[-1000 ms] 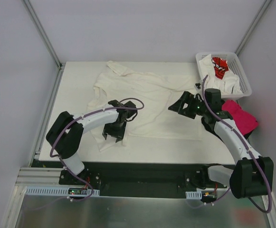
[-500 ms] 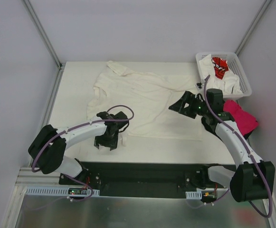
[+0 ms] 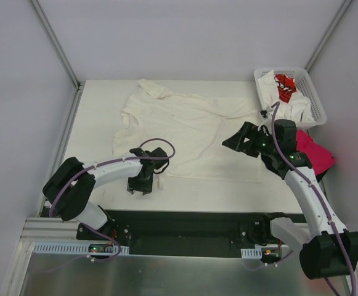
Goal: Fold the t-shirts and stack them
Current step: Flatten out the tshirt
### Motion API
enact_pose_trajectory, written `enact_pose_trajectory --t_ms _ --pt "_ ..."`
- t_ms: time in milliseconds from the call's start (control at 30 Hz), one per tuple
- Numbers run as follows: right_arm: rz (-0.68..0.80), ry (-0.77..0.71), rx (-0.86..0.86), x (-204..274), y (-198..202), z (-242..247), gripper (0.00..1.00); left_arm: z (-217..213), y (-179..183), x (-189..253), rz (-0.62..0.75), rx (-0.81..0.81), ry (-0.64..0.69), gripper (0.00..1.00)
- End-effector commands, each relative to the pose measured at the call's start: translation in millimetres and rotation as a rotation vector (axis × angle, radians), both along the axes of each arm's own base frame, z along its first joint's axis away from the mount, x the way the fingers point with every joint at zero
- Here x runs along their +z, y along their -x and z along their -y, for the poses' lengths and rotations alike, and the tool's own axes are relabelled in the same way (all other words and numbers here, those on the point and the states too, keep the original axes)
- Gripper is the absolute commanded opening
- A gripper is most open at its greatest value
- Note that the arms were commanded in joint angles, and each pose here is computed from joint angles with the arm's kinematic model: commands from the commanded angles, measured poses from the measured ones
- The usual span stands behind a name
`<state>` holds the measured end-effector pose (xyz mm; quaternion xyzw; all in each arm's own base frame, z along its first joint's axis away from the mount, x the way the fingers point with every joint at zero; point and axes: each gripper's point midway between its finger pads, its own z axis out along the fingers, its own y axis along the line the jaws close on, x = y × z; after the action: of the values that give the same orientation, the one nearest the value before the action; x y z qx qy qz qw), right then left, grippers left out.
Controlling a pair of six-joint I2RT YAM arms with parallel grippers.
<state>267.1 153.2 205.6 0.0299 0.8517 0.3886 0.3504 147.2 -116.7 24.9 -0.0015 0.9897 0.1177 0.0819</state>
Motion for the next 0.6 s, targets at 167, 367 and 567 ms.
enact_pose_trajectory --t_ms 167,367,567 --pt "0.017 0.02 -0.021 6.9 2.1 7.6 0.86 10.6 -7.9 -8.5 0.009 -0.011 -0.005 0.41" --pt "0.001 0.022 -0.011 2.4 0.3 6.5 0.86 17.5 -9.8 -6.2 0.011 -0.015 0.015 0.36" --pt "-0.014 0.027 -0.01 -5.6 1.0 6.6 0.86 21.4 -15.8 -1.0 0.047 -0.008 0.024 0.34"
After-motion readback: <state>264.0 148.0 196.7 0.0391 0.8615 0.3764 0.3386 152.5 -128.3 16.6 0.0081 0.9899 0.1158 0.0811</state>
